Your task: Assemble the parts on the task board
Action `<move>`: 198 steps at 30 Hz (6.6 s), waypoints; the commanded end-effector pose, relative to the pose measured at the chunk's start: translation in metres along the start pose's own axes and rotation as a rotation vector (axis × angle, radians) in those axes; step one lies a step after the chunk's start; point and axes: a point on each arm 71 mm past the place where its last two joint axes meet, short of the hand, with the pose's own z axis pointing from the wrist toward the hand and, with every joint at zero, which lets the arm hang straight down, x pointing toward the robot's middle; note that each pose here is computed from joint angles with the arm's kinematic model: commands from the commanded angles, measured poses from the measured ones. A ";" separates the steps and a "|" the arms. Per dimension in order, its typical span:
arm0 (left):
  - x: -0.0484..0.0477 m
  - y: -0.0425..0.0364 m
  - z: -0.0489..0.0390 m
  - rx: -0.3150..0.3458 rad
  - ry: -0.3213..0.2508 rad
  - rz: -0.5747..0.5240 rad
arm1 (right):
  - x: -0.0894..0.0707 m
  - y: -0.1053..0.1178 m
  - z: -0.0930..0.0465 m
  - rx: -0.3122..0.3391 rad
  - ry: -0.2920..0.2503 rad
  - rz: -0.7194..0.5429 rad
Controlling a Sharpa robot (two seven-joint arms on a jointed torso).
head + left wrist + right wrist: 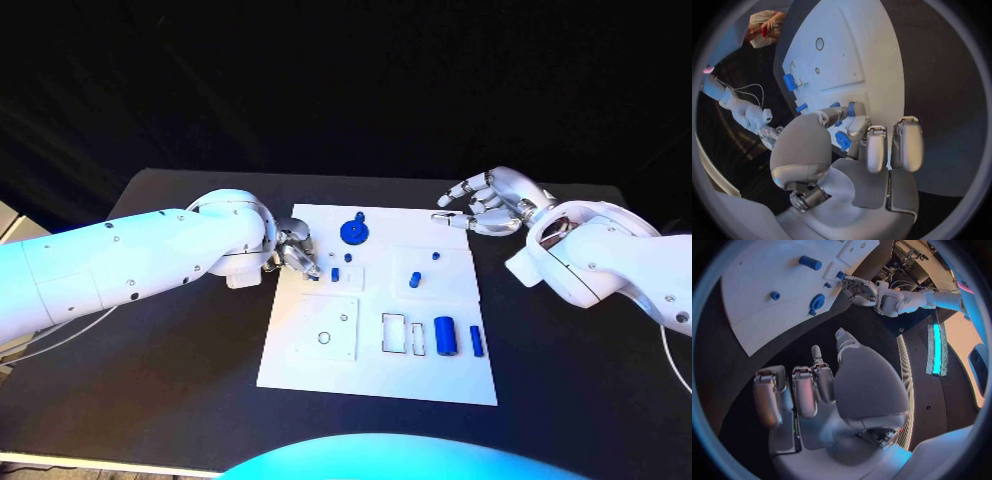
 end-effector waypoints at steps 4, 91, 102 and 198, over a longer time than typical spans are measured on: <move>0.0078 0.0000 0.0018 -0.007 0.048 -0.011 | 0.001 0.001 0.000 -0.009 0.014 -0.007; 0.0057 0.0029 0.0060 -0.021 0.046 -0.046 | 0.001 0.000 0.000 -0.007 0.016 -0.009; 0.0054 0.0051 0.0059 -0.024 0.039 -0.051 | 0.001 -0.001 0.000 -0.005 0.017 -0.009; -0.0024 -0.0442 0.0241 0.398 -0.278 0.238 | -0.005 -0.004 0.001 -0.019 -0.045 -0.013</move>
